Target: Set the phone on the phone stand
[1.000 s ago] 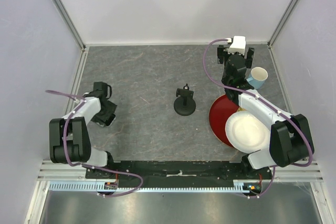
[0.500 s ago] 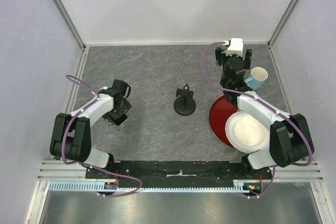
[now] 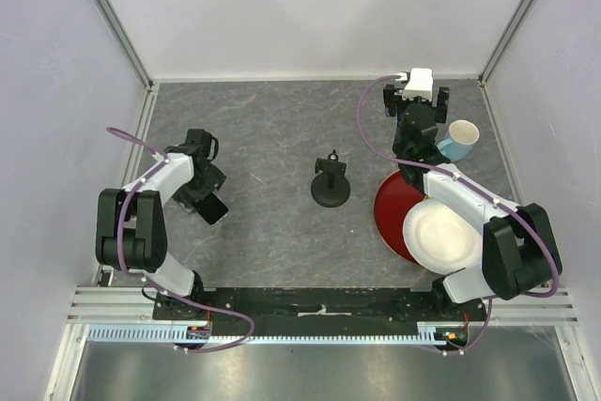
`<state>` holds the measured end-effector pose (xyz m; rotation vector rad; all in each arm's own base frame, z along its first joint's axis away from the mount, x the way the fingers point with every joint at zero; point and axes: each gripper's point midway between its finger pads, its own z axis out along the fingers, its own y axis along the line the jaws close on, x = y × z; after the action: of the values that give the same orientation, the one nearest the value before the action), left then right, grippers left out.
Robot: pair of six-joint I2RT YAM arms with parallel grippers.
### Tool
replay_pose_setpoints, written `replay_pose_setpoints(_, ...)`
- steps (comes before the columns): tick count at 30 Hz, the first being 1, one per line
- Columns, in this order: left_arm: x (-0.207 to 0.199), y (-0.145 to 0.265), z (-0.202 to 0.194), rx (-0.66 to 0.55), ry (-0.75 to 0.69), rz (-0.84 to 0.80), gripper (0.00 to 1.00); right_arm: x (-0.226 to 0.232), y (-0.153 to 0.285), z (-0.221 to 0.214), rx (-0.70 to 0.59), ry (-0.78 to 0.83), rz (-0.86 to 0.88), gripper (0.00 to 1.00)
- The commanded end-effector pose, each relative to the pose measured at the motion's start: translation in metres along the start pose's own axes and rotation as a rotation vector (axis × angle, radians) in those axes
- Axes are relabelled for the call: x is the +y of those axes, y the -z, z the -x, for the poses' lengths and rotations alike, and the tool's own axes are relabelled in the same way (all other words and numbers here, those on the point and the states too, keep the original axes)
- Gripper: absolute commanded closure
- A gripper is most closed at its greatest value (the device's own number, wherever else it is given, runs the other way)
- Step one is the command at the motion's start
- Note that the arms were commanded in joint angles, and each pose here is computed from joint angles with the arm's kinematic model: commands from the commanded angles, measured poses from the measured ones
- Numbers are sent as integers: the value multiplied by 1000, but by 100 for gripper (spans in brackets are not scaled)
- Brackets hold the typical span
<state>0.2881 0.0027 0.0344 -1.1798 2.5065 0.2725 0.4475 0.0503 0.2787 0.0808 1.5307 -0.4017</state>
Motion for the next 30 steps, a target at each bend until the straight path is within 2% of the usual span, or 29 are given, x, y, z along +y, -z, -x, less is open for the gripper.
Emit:
replay_pose_setpoints(1,4,-3,12,16,-6,-22,0,-2,3,16,-48,-34,-1,2)
replay_pose_setpoints(11,-6,-19,15,7,-55,-75,0,-3,4,16,-61,-28,-4,2)
replay_pose_setpoints(19,7,-30,1,56,-17,-8,1,-1,3,15,-61,-28,1,2)
replay_pose_setpoints(27,14,-38,-7,83,10,46,12,-2,3,14,-61,-27,-2,2)
replay_pose_setpoints(30,18,-38,-7,70,20,58,23,-1,3,14,-57,-28,-4,2)
